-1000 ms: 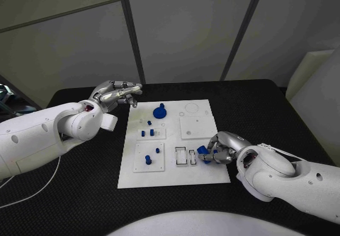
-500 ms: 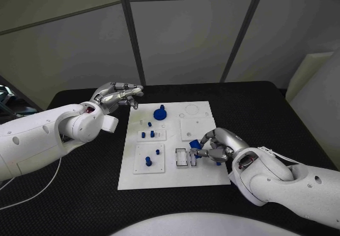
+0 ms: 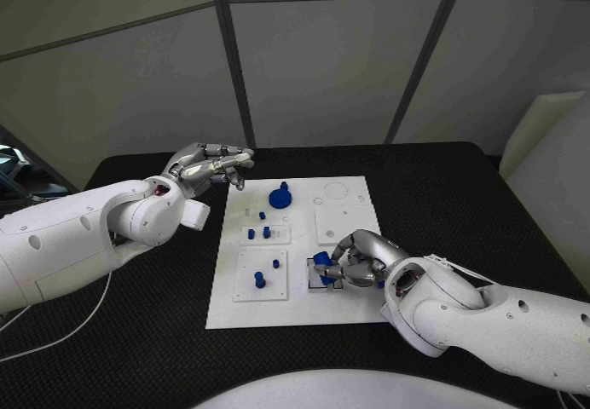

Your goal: Assemble the parts on the task board

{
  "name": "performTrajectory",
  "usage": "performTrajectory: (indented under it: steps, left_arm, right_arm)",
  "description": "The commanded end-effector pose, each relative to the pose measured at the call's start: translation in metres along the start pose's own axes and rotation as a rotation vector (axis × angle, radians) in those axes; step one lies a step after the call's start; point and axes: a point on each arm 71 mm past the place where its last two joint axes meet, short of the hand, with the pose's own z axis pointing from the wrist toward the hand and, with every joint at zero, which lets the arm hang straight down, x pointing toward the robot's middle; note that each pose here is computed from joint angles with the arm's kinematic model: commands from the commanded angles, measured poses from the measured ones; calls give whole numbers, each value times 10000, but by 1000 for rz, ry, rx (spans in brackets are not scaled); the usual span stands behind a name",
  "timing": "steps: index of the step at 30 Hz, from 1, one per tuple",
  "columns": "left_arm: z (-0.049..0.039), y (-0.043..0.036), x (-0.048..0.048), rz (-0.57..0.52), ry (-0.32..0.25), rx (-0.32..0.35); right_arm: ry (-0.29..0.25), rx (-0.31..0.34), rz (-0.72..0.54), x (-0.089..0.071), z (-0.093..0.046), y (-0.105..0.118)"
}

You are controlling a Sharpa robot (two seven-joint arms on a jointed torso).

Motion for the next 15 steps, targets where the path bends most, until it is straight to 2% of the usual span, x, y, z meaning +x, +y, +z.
performTrajectory:
  steps: [1,15]
  left_arm:
    - [5,-14,25,-8,16,5]
    - [6,-12,27,-9,19,2]
  right_arm:
    - [47,36,-11,37,11,-8]
    - [11,35,-11,32,39,17]
